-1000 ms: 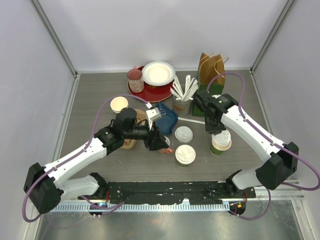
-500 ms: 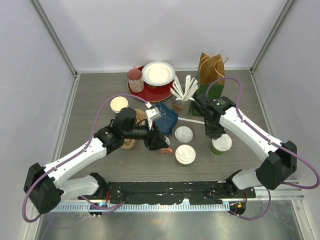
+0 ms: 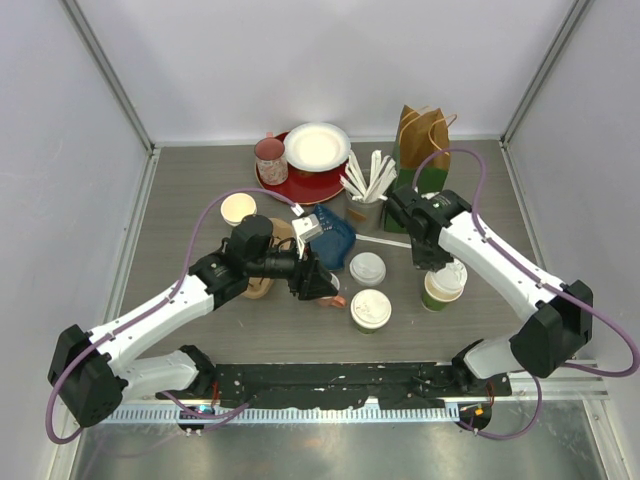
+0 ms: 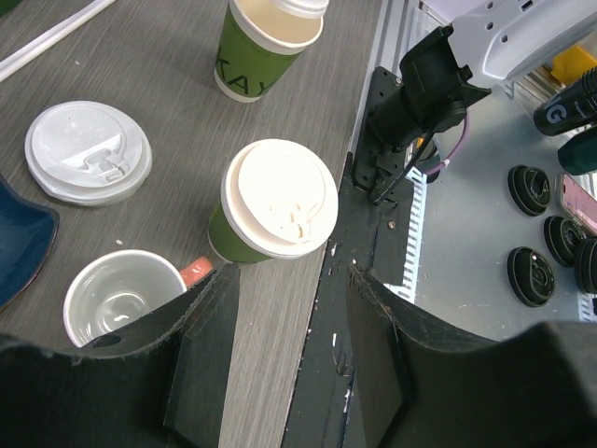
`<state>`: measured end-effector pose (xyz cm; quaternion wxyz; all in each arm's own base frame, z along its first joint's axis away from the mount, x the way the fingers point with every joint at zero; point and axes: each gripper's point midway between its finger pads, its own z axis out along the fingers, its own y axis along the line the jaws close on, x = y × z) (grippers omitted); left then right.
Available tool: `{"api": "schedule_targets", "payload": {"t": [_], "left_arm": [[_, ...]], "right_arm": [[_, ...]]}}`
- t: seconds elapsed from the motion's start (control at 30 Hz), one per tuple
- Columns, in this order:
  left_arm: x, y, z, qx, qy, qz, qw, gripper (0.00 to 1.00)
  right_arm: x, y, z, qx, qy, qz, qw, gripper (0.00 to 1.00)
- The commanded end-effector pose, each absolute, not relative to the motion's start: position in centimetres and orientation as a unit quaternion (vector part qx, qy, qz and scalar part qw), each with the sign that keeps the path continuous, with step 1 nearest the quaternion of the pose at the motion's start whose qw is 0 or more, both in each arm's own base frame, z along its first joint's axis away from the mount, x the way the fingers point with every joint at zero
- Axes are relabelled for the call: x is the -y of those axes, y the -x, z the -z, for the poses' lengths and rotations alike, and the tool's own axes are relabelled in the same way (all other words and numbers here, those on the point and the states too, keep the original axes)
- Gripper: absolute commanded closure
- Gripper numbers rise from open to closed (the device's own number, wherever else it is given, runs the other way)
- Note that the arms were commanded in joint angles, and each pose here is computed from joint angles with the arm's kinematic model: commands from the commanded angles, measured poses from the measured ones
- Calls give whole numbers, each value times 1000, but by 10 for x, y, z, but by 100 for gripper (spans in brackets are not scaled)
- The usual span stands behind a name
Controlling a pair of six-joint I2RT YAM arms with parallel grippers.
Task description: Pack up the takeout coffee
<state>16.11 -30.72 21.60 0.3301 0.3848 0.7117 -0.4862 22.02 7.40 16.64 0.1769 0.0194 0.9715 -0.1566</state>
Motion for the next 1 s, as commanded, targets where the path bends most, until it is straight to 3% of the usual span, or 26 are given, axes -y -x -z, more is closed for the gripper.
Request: {"api": "schedule_targets", "payload": {"t": [0.0, 0.4, 0.97], "left_arm": [[310, -162, -225, -695, -395, 495, 341, 47], [308, -162, -223, -696, -399, 490, 341, 47], [308, -163, -223, -695, -401, 488, 344, 47]], "right_arm": [[-56, -191, -159, -973, -6, 197, 118, 99], [-70, -196, -143, -980, 5, 166, 111, 99], [-68, -197, -161, -972, 13, 200, 119, 99]]}}
